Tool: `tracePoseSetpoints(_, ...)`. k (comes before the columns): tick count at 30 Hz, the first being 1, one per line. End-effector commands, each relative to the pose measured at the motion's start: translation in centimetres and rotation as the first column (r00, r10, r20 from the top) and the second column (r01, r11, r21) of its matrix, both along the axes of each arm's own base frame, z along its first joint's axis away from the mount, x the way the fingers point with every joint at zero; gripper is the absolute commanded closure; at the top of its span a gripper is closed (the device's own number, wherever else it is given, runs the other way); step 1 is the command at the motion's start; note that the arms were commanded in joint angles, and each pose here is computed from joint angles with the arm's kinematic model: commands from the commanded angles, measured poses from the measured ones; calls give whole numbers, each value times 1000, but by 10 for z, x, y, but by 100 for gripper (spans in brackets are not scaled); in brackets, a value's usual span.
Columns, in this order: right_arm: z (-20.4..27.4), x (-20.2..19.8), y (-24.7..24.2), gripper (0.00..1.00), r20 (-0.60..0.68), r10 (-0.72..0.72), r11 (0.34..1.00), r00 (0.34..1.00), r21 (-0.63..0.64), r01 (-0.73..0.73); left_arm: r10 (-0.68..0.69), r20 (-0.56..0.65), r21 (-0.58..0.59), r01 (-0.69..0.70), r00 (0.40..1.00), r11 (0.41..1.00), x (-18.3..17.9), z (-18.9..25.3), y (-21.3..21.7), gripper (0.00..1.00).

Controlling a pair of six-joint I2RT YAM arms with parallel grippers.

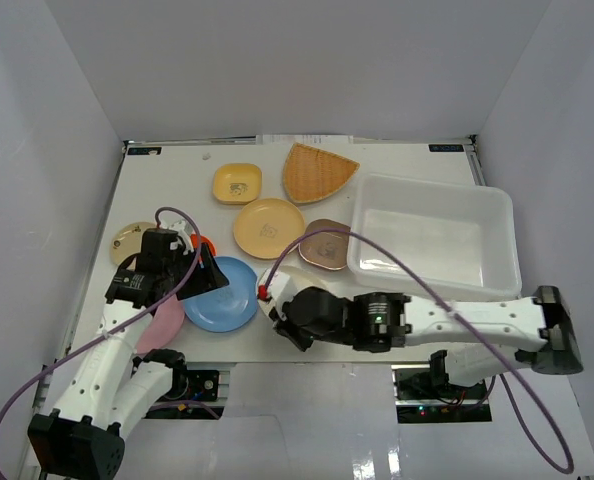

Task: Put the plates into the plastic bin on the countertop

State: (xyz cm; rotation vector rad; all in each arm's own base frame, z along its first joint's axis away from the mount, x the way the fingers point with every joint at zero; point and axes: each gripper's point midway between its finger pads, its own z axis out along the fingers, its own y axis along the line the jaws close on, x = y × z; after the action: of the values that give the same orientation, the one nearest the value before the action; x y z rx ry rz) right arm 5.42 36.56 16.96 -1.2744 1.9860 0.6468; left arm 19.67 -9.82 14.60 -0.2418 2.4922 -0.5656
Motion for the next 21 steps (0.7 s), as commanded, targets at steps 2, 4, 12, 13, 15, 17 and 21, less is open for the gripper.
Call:
tracePoseSetpoints(2,125,17,-12,92,34,-112,951,993,292,97,-48,7,-24,48,999,999,4,-5,-9,34)
tracePoseSetpoints(4,155,45,-36,92,140,-242,926,960,330,185,-50,11,-35,50,999,998,5,-4,-12,37)
tracePoseSetpoints(12,147,220,-187,92,282,-743,667,607,234,707,-119,-69,-37,117,990,992,3,-26,-39,40)
tracePoseSetpoints(13,141,219,-183,92,278,-726,686,629,218,695,-134,-77,-38,131,988,991,3,-26,-44,40)
tracePoseSetpoints(15,122,242,-213,92,254,-767,636,590,178,751,-165,-90,-8,165,982,986,3,-29,-52,38)
tracePoseSetpoints(17,102,262,-237,92,229,-799,592,556,138,794,-190,-102,34,194,976,980,6,-29,-59,36)
tracePoseSetpoints(21,51,282,-249,92,157,-817,570,555,67,819,-251,-163,92,268,954,959,4,-35,-68,34)
